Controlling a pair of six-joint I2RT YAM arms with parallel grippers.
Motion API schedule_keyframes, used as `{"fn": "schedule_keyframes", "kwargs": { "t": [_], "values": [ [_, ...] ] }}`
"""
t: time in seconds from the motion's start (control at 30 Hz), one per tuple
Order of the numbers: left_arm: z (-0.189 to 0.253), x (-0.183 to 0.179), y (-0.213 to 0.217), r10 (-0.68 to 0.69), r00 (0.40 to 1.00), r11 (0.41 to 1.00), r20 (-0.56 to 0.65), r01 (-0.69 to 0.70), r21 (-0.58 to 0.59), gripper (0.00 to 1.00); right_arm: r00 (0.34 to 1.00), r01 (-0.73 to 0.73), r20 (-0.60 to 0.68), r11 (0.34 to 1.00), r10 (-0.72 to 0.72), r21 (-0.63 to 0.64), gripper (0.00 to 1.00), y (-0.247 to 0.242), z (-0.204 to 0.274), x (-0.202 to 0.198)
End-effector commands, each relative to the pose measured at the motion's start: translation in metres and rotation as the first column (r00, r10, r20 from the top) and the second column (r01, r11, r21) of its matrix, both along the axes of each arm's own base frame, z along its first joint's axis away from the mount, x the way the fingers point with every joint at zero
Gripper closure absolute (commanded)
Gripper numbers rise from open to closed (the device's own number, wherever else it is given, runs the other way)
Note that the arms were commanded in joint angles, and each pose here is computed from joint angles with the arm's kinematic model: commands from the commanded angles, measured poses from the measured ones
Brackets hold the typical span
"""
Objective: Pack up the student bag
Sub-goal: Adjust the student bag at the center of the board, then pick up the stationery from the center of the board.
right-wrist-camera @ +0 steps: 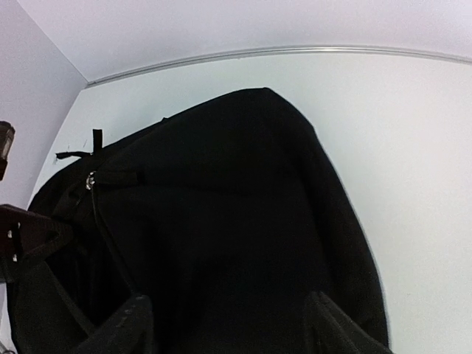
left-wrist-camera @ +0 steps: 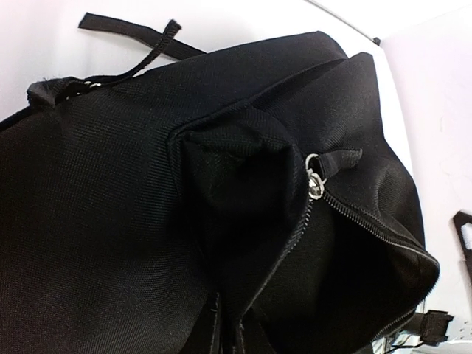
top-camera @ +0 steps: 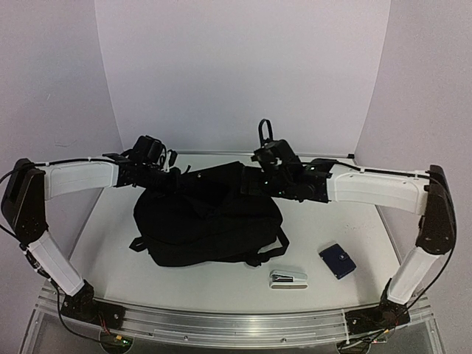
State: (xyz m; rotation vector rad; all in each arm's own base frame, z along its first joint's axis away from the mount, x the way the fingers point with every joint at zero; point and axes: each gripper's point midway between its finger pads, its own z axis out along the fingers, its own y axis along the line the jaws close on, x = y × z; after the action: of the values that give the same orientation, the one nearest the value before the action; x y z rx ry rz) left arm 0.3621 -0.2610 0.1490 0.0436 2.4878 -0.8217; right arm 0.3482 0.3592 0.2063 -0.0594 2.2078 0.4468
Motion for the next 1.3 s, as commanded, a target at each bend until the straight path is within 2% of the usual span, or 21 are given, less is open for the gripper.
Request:
{"fn": "schedule_keyframes", "kwargs": {
  "t": [0.0,0.1,0.2,0.3,0.37,0.43,0.6,0.67,0.73,1.03,1.27],
  "values": [
    [0.006,0.007,0.016,0.033,0.998,0.999,0.050,-0.035,0.037,0.84,0.999,-0.035,0.007,0.999,0.035,0.016,0.07,-0.037,0.030,-0.027],
    [0.017,0.007,0.023,0.057,0.995,0.998,0.086,-0.060,0.035,0.69,0.998,-0.008,-0.055,1.000,0.007,-0.015,0.02,-0.067,0.015,-0.042],
    [0.028,0.003,0.027,0.075,0.992,0.997,0.103,-0.077,0.020,0.44,0.986,0.035,-0.161,0.998,-0.043,-0.057,0.02,-0.099,-0.017,-0.053],
    [0.041,-0.003,0.031,0.092,0.990,0.996,0.111,-0.091,-0.013,0.26,0.953,0.083,-0.283,0.993,-0.104,-0.087,0.02,-0.134,-0.060,-0.061],
    [0.048,-0.009,0.033,0.093,0.989,0.995,0.114,-0.089,-0.041,0.16,0.936,0.042,-0.346,0.996,-0.068,-0.081,0.05,-0.138,-0.079,-0.074],
    [0.054,-0.016,0.035,0.091,0.990,0.995,0.110,-0.085,-0.060,0.10,0.915,-0.019,-0.402,0.998,-0.007,-0.060,0.06,-0.135,-0.093,-0.090],
    [0.061,-0.033,0.045,0.107,0.989,0.991,0.104,-0.098,-0.086,0.02,0.828,-0.145,-0.541,0.988,0.148,0.048,0.06,-0.125,-0.126,-0.136],
    [0.061,-0.038,0.050,0.117,0.988,0.990,0.102,-0.108,-0.090,0.01,0.782,-0.222,-0.558,0.960,0.279,0.168,0.08,-0.105,-0.128,-0.159],
    [0.062,-0.043,0.055,0.129,0.986,0.989,0.106,-0.120,-0.091,0.00,0.772,-0.287,-0.530,0.937,0.351,0.201,0.08,-0.090,-0.128,-0.171],
    [0.061,-0.051,0.066,0.152,0.983,0.986,0.103,-0.144,-0.086,0.00,0.774,-0.406,-0.535,0.914,0.339,-0.008,0.05,-0.075,-0.167,-0.177],
    [0.052,-0.057,0.072,0.167,0.982,0.984,0.090,-0.160,-0.077,0.00,0.719,-0.521,-0.544,0.853,0.433,-0.009,0.05,-0.057,-0.170,-0.210]
  ]
}}
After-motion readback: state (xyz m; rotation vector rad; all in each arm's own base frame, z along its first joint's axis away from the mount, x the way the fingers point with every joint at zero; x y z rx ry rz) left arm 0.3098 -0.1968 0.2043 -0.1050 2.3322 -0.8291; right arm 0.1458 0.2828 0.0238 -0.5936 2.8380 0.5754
